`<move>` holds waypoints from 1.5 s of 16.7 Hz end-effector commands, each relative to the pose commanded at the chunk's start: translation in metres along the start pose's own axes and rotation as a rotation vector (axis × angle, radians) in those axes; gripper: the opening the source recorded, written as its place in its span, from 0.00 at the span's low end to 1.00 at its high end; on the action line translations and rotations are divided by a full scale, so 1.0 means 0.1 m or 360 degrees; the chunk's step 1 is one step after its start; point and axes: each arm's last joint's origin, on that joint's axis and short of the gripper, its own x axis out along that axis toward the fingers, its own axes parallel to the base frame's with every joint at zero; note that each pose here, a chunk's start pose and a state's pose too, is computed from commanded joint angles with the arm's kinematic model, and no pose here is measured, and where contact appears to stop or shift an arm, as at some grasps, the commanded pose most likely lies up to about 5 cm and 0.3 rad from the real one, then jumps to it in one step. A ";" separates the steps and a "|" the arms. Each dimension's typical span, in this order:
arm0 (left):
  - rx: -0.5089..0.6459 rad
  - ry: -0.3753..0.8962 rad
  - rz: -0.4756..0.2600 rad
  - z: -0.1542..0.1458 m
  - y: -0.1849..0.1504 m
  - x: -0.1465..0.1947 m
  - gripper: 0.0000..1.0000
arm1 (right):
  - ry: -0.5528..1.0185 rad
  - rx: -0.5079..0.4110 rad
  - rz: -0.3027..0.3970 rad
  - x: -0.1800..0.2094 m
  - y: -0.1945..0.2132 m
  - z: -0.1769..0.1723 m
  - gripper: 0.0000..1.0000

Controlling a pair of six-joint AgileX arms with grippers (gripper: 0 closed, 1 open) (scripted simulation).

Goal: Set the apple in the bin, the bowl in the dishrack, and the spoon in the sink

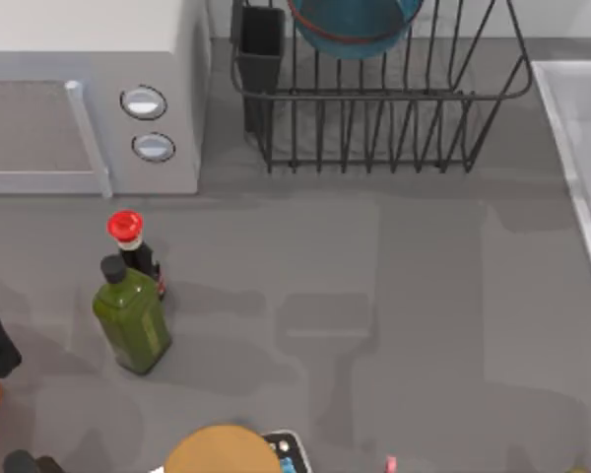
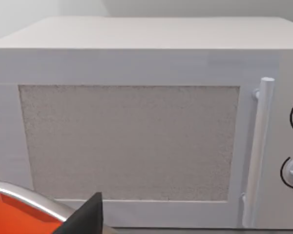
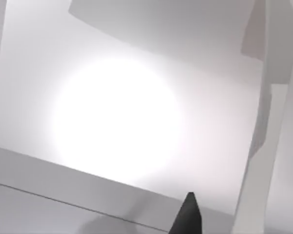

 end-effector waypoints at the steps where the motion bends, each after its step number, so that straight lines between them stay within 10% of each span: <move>1: 0.0000 0.0000 0.0000 0.00 0.00 0.00 1.00 | -0.0020 0.0001 0.0045 0.07 0.03 -0.03 0.00; 7: 0.0000 0.0000 0.0000 0.00 0.00 0.00 1.00 | -0.0100 -0.0050 0.0205 0.29 0.09 0.03 0.00; 21: 0.0000 0.0000 0.0000 0.00 0.00 0.00 1.00 | 0.0033 -0.0051 -0.0089 0.24 -0.15 0.24 0.00; 25: 0.0000 0.0000 0.0000 0.00 0.00 0.00 1.00 | 0.0033 -0.0051 -0.0089 0.24 -0.15 0.24 0.30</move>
